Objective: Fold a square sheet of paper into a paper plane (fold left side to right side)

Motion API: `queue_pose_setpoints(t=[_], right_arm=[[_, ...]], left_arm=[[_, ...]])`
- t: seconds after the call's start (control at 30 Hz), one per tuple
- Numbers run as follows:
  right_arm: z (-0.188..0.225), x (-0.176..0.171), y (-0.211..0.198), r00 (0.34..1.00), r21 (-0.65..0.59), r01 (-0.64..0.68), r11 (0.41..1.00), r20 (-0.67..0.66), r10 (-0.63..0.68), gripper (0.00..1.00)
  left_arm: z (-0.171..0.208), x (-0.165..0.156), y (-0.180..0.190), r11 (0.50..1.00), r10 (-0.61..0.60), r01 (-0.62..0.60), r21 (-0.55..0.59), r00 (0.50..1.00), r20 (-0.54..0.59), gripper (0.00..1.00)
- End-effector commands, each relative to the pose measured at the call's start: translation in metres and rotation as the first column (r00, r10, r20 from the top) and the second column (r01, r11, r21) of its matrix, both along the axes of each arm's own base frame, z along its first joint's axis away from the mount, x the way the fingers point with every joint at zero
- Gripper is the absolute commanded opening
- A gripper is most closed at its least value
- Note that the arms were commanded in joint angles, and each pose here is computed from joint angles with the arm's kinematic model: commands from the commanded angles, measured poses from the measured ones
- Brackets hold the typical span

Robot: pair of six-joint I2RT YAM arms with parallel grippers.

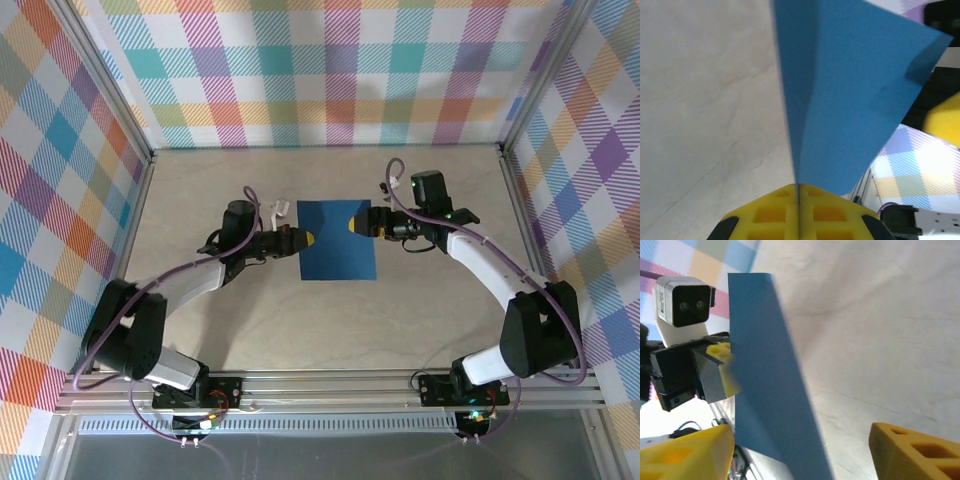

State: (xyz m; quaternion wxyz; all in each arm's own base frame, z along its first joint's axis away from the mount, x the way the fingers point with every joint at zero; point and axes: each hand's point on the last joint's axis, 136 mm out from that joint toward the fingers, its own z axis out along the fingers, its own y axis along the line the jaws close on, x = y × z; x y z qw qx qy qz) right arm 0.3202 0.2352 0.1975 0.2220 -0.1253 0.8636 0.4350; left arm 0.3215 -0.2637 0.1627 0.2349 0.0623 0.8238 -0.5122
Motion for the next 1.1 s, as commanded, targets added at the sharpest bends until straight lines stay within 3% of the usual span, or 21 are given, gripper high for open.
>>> queue_pose_setpoints(t=[0.0,0.2,0.33,0.53,0.83,1.07], right_arm=[[-0.039,0.003,-0.014,0.994,-0.099,0.068,0.993,-0.08,-0.076,0.74],[-0.081,0.005,-0.018,0.977,-0.147,0.106,0.983,-0.166,-0.131,0.73],[-0.105,0.004,-0.012,0.964,-0.145,0.094,0.985,-0.233,-0.126,0.63],[-0.131,-0.001,0.002,0.95,-0.156,0.043,0.987,-0.298,-0.088,0.48],[-0.171,-0.007,0.001,0.917,-0.232,0.024,0.972,-0.382,-0.114,0.11],[-0.191,-0.015,-0.009,0.901,-0.308,0.014,0.951,-0.409,-0.146,0.05]], left_arm=[[-0.043,-0.002,0.001,0.994,0.003,0.012,0.105,0.991,-0.135,0.02],[-0.093,0.004,0.01,0.964,0.038,0.026,0.265,0.972,-0.234,0.02],[-0.108,0.003,0.012,0.949,0.034,0.051,0.31,0.964,-0.265,0.05],[-0.114,0.001,0.012,0.942,0.016,0.082,0.325,0.958,-0.286,0.11],[-0.112,-0.001,0.009,0.941,0.013,0.089,0.327,0.955,-0.296,0.2],[-0.095,-0.002,0.003,0.952,-0.006,0.09,0.293,0.961,-0.276,0.3]])
